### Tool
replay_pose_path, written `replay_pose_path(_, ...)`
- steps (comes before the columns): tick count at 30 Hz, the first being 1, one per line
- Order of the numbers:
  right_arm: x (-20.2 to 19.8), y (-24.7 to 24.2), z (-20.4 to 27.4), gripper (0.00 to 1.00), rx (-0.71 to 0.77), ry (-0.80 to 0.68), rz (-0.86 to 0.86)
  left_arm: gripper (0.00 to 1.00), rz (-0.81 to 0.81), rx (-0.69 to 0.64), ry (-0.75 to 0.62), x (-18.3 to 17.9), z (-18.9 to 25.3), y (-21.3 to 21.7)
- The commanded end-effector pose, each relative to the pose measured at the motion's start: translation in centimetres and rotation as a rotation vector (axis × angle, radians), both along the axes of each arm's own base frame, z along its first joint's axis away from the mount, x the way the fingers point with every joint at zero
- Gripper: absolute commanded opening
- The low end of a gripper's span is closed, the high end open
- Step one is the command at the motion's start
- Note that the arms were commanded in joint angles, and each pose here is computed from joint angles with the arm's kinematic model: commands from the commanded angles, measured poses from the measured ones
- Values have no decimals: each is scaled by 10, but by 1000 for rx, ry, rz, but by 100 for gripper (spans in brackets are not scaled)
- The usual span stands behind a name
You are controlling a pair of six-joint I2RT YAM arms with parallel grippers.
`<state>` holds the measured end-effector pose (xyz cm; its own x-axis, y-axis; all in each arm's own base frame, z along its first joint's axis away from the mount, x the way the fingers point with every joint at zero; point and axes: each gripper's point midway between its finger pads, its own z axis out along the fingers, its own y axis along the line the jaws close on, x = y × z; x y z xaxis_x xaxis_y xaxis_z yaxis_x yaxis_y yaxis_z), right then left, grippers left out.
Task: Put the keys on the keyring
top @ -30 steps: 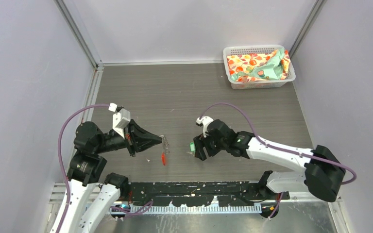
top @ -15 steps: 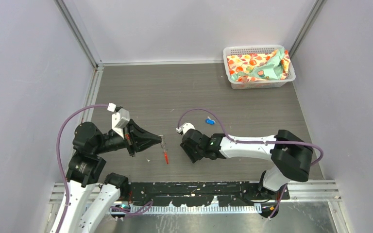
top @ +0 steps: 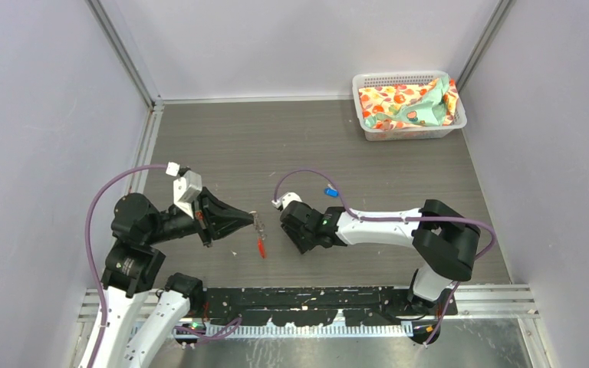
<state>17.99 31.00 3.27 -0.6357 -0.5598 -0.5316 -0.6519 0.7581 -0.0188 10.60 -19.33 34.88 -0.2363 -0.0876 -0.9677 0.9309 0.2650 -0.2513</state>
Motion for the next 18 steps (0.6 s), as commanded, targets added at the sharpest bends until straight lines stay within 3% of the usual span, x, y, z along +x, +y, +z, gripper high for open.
replay_pose_path(1,0,5,3,44,11,0,-7,0,17,-13,-74,-3,19,3)
replay_pose_path(13,-3,3,-11,39,-45,35,-8,0,22,-22,-93,-6,21,4)
replay_pose_path(18,2,5,-4,28,-36,9,-18,0,14,-25,-99,-10,23,5)
